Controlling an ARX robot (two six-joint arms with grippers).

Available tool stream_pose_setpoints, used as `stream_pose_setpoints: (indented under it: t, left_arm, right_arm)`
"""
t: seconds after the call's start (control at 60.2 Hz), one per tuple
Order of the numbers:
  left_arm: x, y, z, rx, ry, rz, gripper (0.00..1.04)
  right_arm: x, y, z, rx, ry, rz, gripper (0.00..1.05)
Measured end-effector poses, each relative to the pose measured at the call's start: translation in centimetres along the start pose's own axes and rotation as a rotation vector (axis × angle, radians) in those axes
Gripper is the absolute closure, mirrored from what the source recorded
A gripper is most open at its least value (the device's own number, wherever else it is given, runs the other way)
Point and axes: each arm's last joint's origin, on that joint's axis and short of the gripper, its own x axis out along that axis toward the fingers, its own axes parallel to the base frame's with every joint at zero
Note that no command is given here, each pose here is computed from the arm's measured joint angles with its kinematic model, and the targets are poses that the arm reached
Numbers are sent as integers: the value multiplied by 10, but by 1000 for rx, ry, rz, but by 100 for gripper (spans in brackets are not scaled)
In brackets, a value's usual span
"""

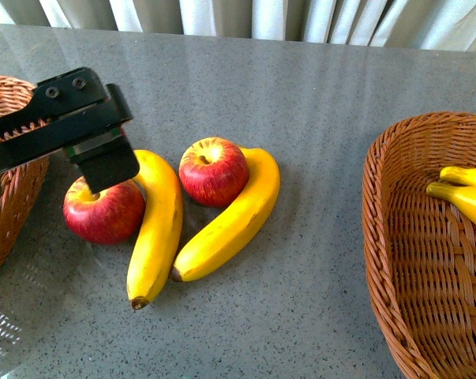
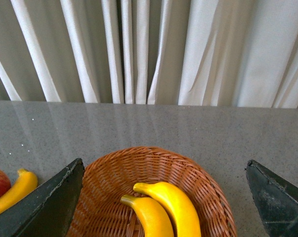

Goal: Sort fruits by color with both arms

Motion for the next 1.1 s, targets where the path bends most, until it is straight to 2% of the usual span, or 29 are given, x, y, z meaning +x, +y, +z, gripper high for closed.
stream_pose_setpoints:
  t: [0.15,0.449,0.565,0.864,1.097]
  left_arm:
    - [13,-18,4,-2,17,-10,9]
    - [36,-26,2,-31,52,47,9]
    - [48,-30,1,-99,88,65,9]
    - [67,-29,5,-253,111,125,9]
    - [75,-25,9,-310,110,159,9]
  right_arm:
    - [0,0,0,0,0,0,9]
    - [0,0,0,0,0,0,9]
    - [0,0,0,0,0,0,9]
    - [0,0,0,0,0,0,9]
    - [0,0,0,0,0,0,9]
